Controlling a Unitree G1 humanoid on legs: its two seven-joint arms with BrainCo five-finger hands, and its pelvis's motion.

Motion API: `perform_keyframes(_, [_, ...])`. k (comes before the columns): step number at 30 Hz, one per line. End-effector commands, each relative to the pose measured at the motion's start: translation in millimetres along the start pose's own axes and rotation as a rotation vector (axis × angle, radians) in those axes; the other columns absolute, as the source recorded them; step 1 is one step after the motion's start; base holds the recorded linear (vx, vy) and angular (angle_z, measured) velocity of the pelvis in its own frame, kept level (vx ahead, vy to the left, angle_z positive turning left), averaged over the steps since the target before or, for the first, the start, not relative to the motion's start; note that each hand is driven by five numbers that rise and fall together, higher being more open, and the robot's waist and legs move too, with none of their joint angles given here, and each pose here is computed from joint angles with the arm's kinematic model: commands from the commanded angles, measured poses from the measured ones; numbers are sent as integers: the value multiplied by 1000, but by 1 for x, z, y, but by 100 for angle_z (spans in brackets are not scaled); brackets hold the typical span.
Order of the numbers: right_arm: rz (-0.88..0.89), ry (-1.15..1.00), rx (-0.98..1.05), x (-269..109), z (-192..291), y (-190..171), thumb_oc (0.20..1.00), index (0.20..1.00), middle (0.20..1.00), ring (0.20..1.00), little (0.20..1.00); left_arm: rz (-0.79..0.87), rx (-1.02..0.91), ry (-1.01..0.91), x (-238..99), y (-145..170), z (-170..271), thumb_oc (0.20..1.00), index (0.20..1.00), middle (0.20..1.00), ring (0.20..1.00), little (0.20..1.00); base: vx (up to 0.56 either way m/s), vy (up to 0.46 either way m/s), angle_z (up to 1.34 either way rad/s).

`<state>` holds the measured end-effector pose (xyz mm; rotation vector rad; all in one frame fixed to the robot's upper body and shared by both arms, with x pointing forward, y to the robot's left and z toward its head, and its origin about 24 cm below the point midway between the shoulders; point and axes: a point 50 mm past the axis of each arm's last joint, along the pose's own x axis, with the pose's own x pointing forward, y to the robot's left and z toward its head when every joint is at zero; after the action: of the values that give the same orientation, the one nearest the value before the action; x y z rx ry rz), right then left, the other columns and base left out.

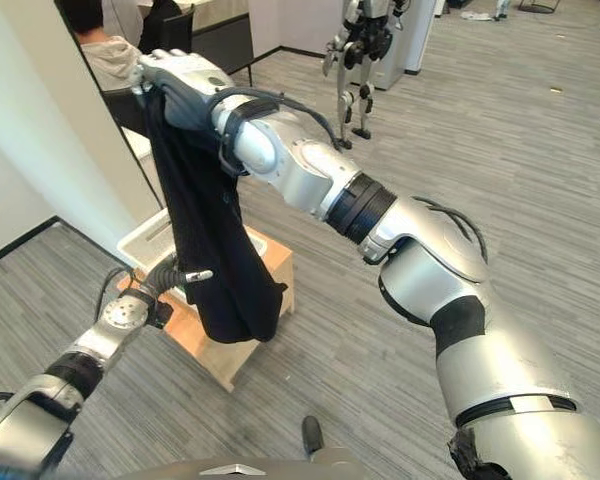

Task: Pick up bed clothes into laundry basket.

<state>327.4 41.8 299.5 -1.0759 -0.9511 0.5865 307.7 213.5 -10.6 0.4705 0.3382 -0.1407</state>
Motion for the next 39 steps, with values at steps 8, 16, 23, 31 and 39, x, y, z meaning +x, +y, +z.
perform_keyframes(8, [-184, -222, 186, 17, 53, -37, 200, 200, 200, 200, 200, -23, 175, -271, 30, -21, 94, 1000, 1000, 1000, 1000, 1000, -4, -14, -3])
perform_keyframes(16, [-174, -190, 185, 16, 45, -32, 200, 200, 200, 200, 200, -101, 139, -379, 27, -40, 121, 200, 200, 200, 200, 200, -9, -10, -6])
perform_keyframes(23, [-176, -124, 152, 13, 28, -33, 200, 200, 200, 200, 200, -114, 80, -405, 24, -35, 125, 200, 200, 200, 200, 200, -3, -2, 1])
perform_keyframes(31, [-164, 11, 51, 12, -2, -38, 200, 200, 200, 200, 200, -5, 105, -524, 9, 21, 146, 200, 200, 200, 200, 200, -17, -5, 10])
perform_keyframes(39, [-191, 93, 76, 3, -24, -47, 200, 200, 200, 200, 200, 194, 100, -520, -2, 86, 149, 200, 200, 200, 200, 200, -12, -6, 8])
